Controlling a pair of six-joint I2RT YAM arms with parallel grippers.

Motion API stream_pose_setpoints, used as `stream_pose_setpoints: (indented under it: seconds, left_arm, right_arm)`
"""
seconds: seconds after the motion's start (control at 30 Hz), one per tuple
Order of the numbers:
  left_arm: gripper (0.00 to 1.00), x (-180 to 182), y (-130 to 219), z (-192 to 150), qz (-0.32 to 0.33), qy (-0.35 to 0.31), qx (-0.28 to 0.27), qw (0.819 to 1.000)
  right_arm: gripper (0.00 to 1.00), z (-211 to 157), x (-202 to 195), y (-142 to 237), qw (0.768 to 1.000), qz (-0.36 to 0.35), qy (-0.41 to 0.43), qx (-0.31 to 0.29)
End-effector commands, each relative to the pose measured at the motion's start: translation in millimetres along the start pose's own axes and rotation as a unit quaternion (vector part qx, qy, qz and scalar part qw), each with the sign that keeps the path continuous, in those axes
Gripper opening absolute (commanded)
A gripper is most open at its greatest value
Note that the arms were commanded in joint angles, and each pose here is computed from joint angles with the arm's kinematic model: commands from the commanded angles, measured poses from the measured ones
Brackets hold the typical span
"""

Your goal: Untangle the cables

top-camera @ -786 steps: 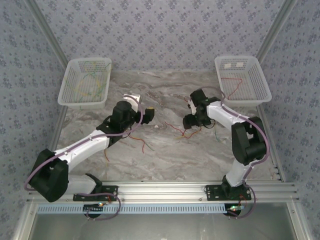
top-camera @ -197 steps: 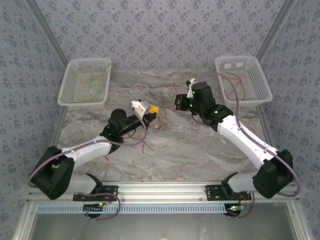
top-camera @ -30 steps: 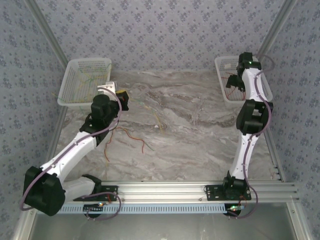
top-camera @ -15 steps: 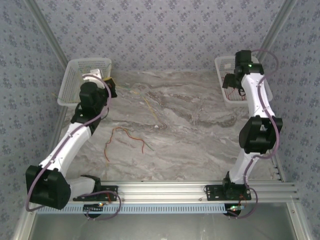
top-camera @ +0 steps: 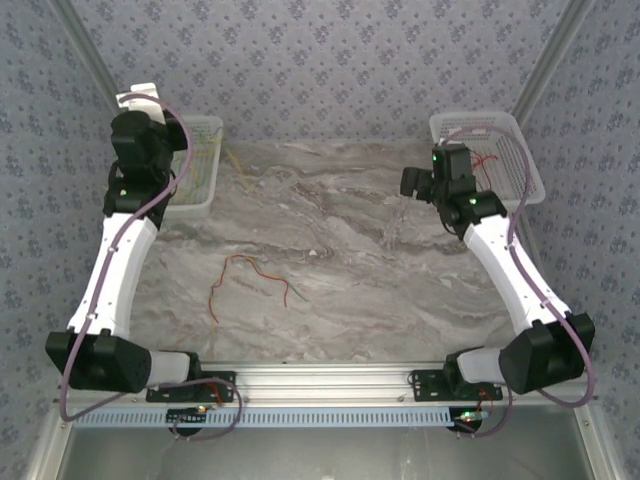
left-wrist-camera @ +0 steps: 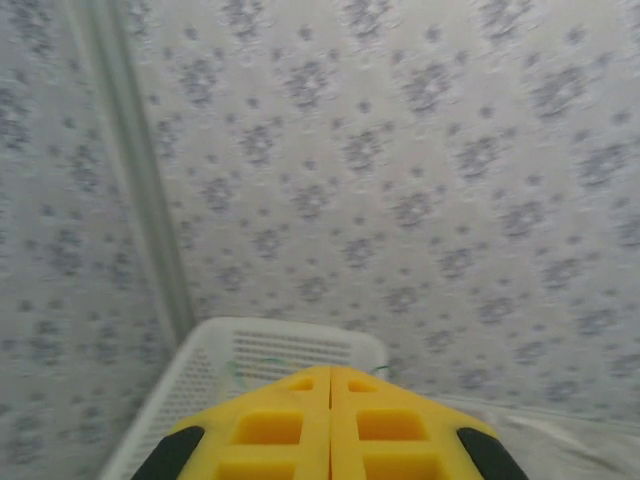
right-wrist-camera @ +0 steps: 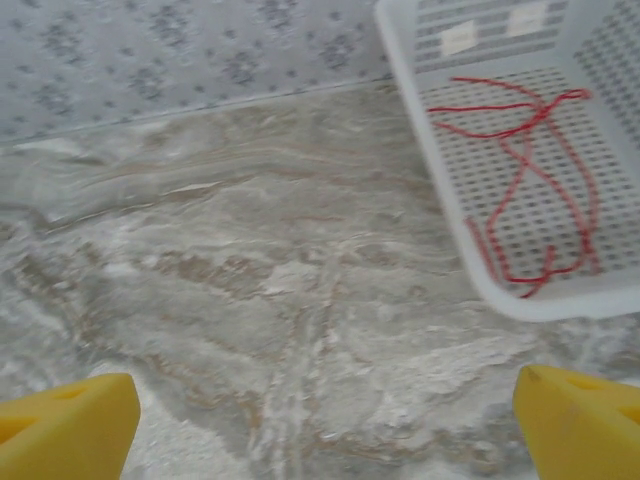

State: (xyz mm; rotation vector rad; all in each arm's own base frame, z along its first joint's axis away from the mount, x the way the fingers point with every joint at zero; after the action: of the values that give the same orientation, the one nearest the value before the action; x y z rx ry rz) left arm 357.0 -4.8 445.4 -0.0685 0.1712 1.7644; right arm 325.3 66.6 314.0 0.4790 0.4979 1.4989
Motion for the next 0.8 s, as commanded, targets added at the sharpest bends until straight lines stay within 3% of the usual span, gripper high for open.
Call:
stream_pose_setpoints:
  seconds: [0.0, 0.23, 0.47, 0.63, 0.77]
  left_arm:
    - [0.0, 20, -12, 8, 0.06, -0.062, 0.016, 0.996]
    - [0.0, 72, -62, 4, 0.109, -0.078, 0.041, 0.99]
    - [0.0, 102, -132, -39, 0.145, -0.101, 0.08, 0.981]
    - [0.0, 109, -191, -92, 0.147, -0.104, 0.157, 0.971]
    - [0.0, 99, -214, -136, 0.151, -0.076, 0.223, 0.96]
  right_arm:
    - [0.97, -6, 17, 0, 0.998, 0.053, -0.008, -0.034]
    - [0.97, -36, 25, 4, 0.997, 0.08, 0.005, -0.011]
    - [0.97, -40, 33, 11, 0.996, 0.09, 0.01, -0.014]
    - [0.97, -42, 37, 17, 0.995, 0.093, 0.025, -0.015]
    - [0.97, -43, 38, 20, 0.995, 0.092, 0.033, -0.017]
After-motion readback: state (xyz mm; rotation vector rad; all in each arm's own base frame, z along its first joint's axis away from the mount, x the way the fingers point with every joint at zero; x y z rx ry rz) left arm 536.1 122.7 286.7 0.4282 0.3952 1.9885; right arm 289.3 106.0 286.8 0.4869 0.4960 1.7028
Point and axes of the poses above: each hand's point on the last joint's axis, 136 mm out from that joint toward the fingers, its own y axis back along the fingers, its own x axis along the line the jaws close on, z = x × y, the point moved 8 cm from there along y, back along the fingers, and after that the axes turned 8 degrees about y, right-handed, at the moved point
